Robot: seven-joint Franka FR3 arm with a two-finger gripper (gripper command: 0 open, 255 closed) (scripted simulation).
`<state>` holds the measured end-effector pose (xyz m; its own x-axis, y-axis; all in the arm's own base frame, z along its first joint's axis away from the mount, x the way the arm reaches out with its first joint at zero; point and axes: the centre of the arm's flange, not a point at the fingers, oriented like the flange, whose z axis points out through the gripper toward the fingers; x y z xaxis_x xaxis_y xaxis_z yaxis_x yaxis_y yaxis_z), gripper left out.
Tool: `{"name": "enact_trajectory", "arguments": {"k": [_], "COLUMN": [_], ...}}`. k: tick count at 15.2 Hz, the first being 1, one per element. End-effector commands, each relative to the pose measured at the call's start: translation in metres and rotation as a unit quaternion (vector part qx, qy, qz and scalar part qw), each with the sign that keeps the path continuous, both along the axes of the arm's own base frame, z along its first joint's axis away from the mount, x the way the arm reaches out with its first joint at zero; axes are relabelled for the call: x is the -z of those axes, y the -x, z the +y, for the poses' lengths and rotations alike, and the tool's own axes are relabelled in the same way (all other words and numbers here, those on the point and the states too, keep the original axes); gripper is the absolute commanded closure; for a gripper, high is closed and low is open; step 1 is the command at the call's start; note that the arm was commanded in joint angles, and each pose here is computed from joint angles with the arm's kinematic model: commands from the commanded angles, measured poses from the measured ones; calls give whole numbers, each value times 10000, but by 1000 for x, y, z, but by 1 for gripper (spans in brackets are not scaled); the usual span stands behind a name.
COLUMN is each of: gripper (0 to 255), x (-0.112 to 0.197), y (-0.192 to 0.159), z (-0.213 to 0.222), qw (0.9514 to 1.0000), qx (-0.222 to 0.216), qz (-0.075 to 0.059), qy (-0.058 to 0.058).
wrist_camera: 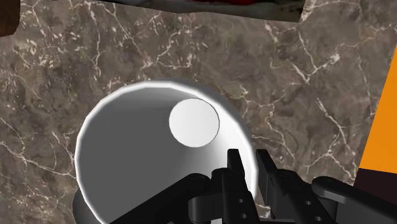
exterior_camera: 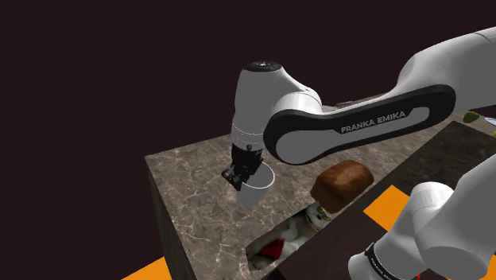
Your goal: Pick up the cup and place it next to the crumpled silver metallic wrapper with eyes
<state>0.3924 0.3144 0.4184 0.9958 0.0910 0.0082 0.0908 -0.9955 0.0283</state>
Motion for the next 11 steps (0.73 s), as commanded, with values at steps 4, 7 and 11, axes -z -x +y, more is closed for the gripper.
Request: {"name": "enact_trajectory", "arguments": {"k": [4,7,11], "gripper": [255,255,255], "x": [27,27,27], "y": [0,0,0], "z": [0,0,0], "qw": [10000,10000,10000], "qx": [0,0,0], "qz": [-4,-4,-4], "qy": [-3,-3,-3]}}
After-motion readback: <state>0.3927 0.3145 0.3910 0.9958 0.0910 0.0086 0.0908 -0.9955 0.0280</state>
